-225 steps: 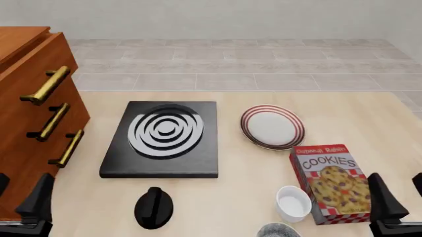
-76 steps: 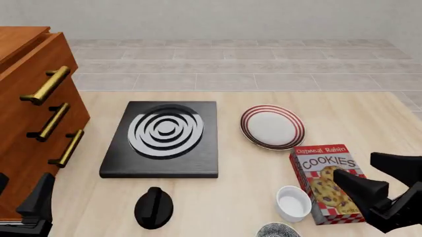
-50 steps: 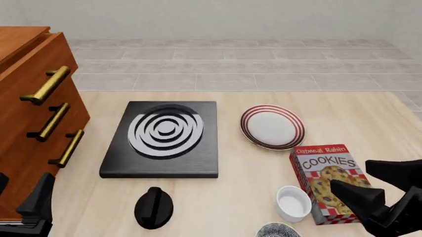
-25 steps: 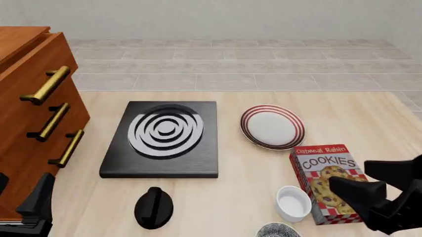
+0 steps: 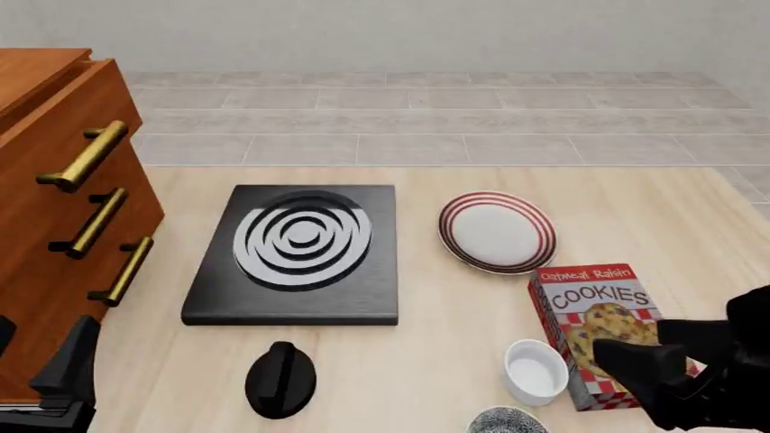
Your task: Pick the akita bowl next to the ramekin and place it on the plate.
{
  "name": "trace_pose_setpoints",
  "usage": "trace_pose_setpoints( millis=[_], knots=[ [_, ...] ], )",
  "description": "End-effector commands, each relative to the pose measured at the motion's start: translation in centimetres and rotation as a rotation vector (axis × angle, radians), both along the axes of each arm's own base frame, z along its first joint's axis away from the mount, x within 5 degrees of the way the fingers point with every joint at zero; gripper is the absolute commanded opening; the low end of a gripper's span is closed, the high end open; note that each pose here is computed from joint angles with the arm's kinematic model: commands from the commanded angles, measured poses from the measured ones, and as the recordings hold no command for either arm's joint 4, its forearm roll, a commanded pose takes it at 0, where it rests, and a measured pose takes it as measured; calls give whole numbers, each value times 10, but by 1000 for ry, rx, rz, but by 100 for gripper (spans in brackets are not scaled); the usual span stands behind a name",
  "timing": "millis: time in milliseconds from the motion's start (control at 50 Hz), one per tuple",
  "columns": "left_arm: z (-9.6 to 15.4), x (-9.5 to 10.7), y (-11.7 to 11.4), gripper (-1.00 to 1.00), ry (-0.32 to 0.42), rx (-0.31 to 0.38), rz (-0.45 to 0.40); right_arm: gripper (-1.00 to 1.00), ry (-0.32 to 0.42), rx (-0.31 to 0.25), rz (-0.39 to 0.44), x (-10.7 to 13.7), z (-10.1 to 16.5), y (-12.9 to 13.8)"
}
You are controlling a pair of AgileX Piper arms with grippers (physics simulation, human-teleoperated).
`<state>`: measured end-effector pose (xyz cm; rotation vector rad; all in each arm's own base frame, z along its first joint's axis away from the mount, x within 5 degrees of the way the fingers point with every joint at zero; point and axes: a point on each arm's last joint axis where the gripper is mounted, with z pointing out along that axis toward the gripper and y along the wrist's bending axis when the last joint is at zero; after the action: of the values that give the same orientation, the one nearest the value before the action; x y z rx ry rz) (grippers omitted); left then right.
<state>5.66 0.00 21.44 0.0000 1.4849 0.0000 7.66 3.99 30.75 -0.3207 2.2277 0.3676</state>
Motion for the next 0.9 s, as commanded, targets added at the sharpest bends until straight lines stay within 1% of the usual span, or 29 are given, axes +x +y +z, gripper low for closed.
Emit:
trace_pose_setpoints(
  millis=[20, 160, 260, 280, 580, 700, 900],
  knots=[
    [0, 0, 0, 100, 0, 0, 0, 100, 34, -5, -28, 1, -10, -1],
    [0, 0, 0, 100, 0, 0, 0, 100, 52, -28, -33, 1, -20, -3],
    [0, 0, 0, 100, 0, 0, 0, 100, 56, -35, -20, 0, -23, -2],
    [0, 0, 0, 100, 0, 0, 0, 100, 56, -44, -19, 0, -24, -3],
    [0, 0, 0, 100, 0, 0, 0, 100, 54, -91, 1, 3, -27, -3],
    [0, 0, 0, 100, 0, 0, 0, 100, 60, -103, 14, 5, -31, -2],
    [0, 0, 0, 100, 0, 0, 0, 100, 79, -104, 26, 11, -40, 3]
  ],
)
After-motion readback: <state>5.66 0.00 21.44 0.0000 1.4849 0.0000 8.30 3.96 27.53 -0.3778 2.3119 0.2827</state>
